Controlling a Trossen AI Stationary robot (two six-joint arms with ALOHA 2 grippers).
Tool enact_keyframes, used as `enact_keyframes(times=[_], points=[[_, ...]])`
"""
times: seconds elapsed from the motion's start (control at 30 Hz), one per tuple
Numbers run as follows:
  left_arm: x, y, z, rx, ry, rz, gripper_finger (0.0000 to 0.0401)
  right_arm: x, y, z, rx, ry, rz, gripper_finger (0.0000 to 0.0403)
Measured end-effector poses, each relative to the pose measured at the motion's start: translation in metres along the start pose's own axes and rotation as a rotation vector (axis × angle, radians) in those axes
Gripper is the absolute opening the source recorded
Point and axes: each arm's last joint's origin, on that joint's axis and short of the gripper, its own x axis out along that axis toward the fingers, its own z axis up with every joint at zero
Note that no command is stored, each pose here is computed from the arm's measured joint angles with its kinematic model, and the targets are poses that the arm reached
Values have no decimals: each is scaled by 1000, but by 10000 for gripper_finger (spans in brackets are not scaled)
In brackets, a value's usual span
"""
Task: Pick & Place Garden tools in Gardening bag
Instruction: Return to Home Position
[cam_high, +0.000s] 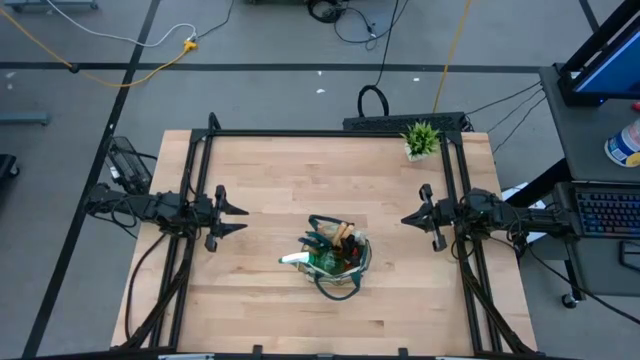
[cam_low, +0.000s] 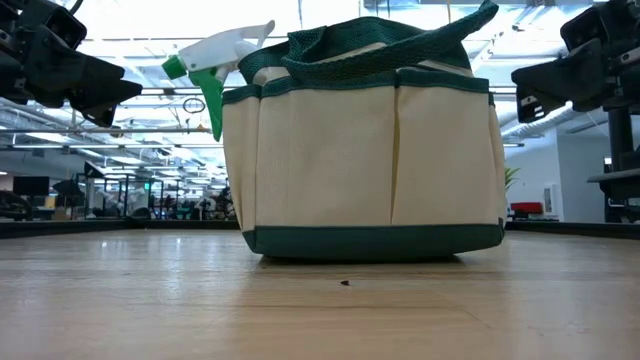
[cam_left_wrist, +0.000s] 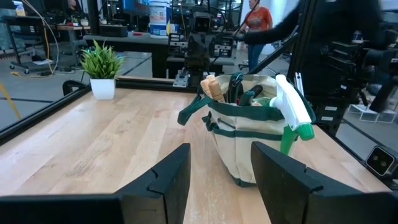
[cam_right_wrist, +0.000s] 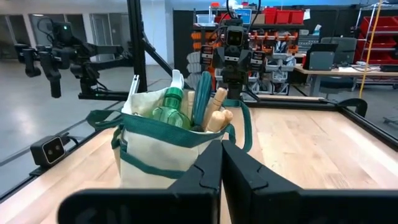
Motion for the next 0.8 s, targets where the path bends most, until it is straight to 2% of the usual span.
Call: enact_keyframes(times=[0.8], points=[[0, 0, 0, -1, 0, 0, 175, 0, 0, 2, -5, -20, 1, 0]])
